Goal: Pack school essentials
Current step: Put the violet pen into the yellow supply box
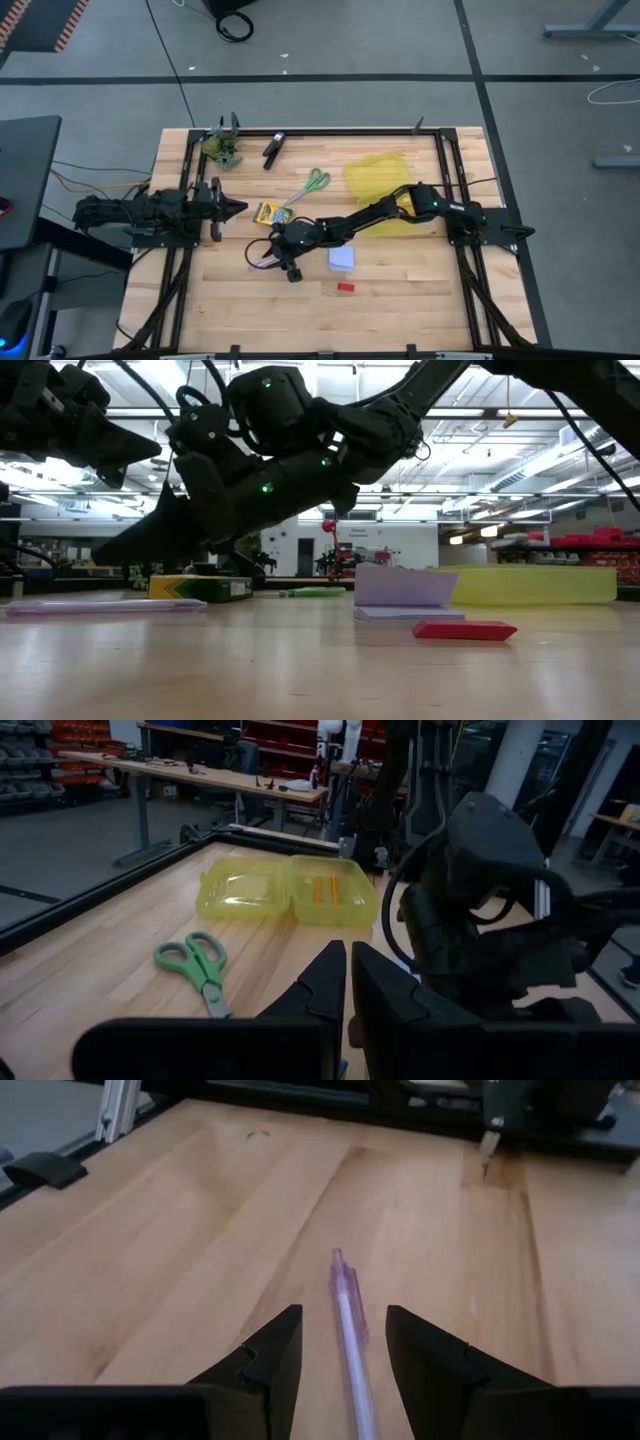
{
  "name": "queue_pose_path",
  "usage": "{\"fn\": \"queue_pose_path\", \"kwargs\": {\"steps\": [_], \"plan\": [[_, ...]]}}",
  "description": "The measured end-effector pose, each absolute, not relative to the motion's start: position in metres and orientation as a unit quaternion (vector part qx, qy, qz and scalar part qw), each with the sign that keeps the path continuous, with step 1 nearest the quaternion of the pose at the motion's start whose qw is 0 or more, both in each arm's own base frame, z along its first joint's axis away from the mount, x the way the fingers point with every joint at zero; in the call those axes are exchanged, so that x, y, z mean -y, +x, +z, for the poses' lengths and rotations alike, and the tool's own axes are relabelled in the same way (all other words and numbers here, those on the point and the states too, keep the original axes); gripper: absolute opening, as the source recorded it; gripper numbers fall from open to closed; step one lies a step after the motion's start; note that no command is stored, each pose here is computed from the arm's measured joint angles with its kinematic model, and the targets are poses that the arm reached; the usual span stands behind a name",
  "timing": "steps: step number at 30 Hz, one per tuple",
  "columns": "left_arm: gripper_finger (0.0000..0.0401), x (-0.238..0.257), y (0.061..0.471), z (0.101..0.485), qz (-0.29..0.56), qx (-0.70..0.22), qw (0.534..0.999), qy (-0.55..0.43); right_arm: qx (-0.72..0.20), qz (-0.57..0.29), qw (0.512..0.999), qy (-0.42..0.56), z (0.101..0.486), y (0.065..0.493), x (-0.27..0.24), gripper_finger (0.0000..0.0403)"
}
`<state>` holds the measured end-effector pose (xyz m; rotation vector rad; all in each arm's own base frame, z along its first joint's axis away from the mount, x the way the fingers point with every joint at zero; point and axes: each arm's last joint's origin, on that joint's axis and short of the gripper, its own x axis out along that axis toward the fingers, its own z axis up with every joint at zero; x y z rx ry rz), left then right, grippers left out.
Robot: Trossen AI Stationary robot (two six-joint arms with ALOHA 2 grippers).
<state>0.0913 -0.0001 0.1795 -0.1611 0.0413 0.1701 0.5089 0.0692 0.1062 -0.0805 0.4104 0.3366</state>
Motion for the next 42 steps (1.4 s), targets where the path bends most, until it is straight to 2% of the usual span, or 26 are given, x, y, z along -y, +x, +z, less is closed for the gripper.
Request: {"fn": "queue_pose_path", "kwargs": {"steps": [8, 16, 22, 30, 42], "plan": [[0.0035, 0.000, 0.091, 0.180, 0.084, -0.019, 0.993, -0.081, -0.218, 0.167, 0.961, -0.041, 0.103, 0.508, -0.069, 0.0185], [0.0025, 0.000, 0.091, 0.180, 0.085, -0.019, 0.993, -0.081, -0.239, 0.166, 0.955, -0.056, 0.093, 0.502, -0.063, 0.0185], [0.0032, 0.000, 0.091, 0.180, 0.085, -0.019, 0.993, -0.081, -0.252, 0.156, 0.954, -0.050, 0.088, 0.500, -0.054, 0.0175], [0.0033, 0.000, 0.091, 0.180, 0.085, -0.019, 0.993, -0.081, -0.274, 0.156, 0.948, -0.050, 0.085, 0.497, -0.055, 0.0141], [0.0030, 0.000, 0.091, 0.180, 0.085, -0.019, 0.993, -0.081, -0.285, 0.152, 0.945, -0.055, 0.084, 0.496, -0.055, 0.0054]]}}
